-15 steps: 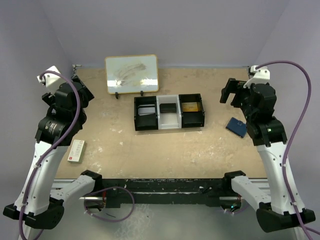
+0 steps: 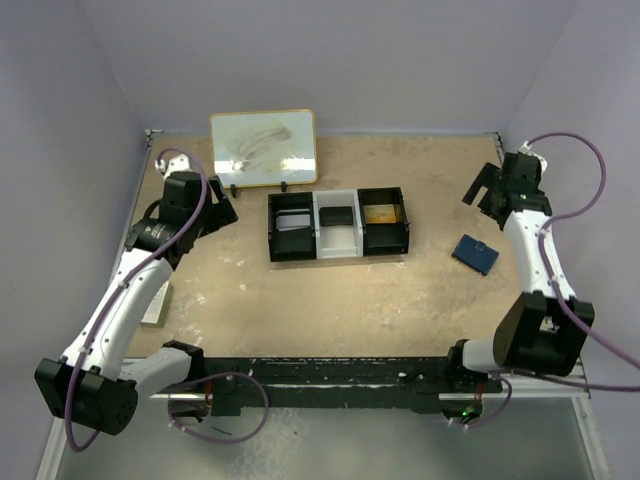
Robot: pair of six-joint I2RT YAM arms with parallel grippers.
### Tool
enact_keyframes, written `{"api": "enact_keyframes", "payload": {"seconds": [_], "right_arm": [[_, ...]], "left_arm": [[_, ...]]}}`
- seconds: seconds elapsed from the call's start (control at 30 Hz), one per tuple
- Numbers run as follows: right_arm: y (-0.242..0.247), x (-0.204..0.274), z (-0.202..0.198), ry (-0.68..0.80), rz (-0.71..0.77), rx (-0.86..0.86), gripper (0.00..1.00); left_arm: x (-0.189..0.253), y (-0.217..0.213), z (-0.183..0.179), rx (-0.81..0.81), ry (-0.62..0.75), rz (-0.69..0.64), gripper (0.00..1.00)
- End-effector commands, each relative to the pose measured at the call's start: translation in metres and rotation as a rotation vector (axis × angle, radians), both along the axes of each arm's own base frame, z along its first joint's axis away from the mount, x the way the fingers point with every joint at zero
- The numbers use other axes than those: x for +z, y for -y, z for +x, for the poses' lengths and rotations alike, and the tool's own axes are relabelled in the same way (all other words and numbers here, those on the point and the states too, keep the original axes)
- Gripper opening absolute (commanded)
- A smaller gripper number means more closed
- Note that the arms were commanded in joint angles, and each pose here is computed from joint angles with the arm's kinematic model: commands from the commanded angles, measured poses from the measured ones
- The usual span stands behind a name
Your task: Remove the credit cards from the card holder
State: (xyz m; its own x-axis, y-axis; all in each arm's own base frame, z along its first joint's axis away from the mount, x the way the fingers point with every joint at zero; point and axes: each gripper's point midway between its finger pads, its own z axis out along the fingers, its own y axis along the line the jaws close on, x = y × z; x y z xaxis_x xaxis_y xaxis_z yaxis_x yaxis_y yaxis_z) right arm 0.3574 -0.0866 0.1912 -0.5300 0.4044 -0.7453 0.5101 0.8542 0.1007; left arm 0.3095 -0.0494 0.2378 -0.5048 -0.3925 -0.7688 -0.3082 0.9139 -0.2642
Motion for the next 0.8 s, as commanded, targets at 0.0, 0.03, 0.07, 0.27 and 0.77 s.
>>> {"api": "enact_keyframes", "payload": {"seconds": [0.0,0.03,0.07,0.27,0.77], "right_arm": [[0.040,-0.020,0.015,-0.016,0.007,-0.151,1.00],[0.046,-0.031,0.019,-0.037,0.008,-0.163,1.00],[0.053,-0.042,0.019,-0.067,0.011,-0.189,1.00],[0.068,-0.103,0.029,-0.189,0.059,-0.210,1.00],[-0.009,-0.188,-0.006,-0.253,0.300,0.011,0.72]], "left_arm": [[-0.015,0.041,0.002,-0.159,-0.011,-0.175,0.80],[-0.021,0.045,0.000,-0.177,-0.023,-0.189,0.80],[-0.025,0.048,-0.003,-0.192,-0.034,-0.202,0.80],[-0.028,0.059,-0.014,-0.261,-0.034,-0.252,0.80],[0.025,0.068,-0.020,-0.319,0.164,-0.333,0.79]]}}
